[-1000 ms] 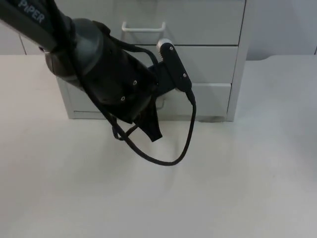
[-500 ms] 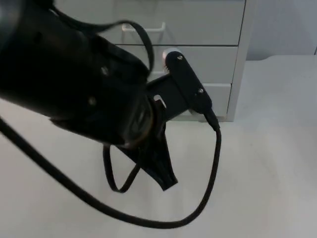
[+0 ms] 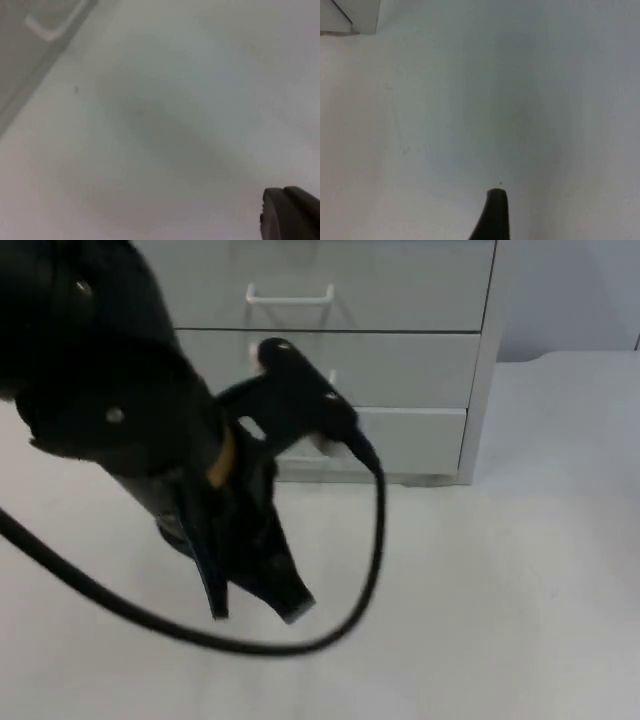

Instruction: Open the drawer with the left hand, place the block into the drawer with the right hand, then close the drawer with the left hand.

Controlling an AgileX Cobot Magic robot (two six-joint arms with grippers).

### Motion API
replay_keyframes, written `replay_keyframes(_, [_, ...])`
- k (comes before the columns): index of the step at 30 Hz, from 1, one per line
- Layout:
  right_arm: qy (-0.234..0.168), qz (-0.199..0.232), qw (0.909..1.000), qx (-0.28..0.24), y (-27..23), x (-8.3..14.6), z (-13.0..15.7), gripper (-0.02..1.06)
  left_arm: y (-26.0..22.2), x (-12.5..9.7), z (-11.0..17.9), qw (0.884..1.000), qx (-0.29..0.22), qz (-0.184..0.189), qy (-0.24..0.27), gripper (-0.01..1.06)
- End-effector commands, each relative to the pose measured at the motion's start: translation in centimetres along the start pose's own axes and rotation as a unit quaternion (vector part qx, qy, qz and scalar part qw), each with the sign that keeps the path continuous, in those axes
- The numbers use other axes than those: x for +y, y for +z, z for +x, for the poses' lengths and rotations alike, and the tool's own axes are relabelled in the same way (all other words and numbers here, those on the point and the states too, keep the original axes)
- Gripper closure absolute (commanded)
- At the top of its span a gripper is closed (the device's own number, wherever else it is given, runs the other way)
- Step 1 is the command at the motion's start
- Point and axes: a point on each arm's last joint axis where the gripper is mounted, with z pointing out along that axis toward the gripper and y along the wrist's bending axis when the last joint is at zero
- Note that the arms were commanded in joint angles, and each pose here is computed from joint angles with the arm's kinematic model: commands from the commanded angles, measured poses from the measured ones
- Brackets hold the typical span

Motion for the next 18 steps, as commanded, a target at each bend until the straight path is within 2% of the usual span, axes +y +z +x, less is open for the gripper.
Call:
replay_keyframes(1, [-0.003, 0.001, 1.0, -0.007, -0.2, -0.1, 0.0, 0.34, -0.1, 0.9, 0.5, 0.999, 0.005, 0.021, -0.042, 1.05])
replay_keyframes(3, [-0.009, 0.001, 0.9999, -0.007, -0.2, -0.1, 0.0, 0.34, -0.2, 2.7, 0.9, 0.993, 0.004, 0.035, -0.11, 1.05])
replay_keyframes(6, [-0.011, 0.001, 0.9999, -0.007, -0.2, -0.1, 0.0, 0.34, -1.1, 6.1, 2.1, 0.975, 0.001, 0.04, -0.22, 1.05])
replay_keyframes(7, [-0.011, 0.001, 0.9999, -0.007, -0.2, -0.1, 0.0, 0.34, -1.1, 6.1, 2.1, 0.975, 0.001, 0.04, -0.22, 1.05])
replay_keyframes(10, [-0.011, 0.001, 0.9999, -0.007, -0.2, -0.1, 0.0, 0.34, -2.4, 9.2, 3.6, 0.955, -0.002, 0.028, -0.294, 1.05])
replay_keyframes(12, [-0.011, 0.001, 0.9999, -0.007, -0.2, -0.1, 0.0, 0.34, -3.3, 10.7, 4.6, 0.946, -0.003, 0.021, -0.324, 1.05])
replay_keyframes(13, [-0.011, 0.001, 0.9999, -0.007, -0.2, -0.1, 0.0, 0.34, -3.3, 10.7, 4.6, 0.946, -0.003, 0.021, -0.324, 1.05])
replay_keyframes(18, [-0.01, 0.001, 0.9999, -0.007, -0.2, -0.1, 0.0, 0.34, -5.7, 13.0, 6.4, 0.93, -0.019, 0.015, -0.368, 1.05])
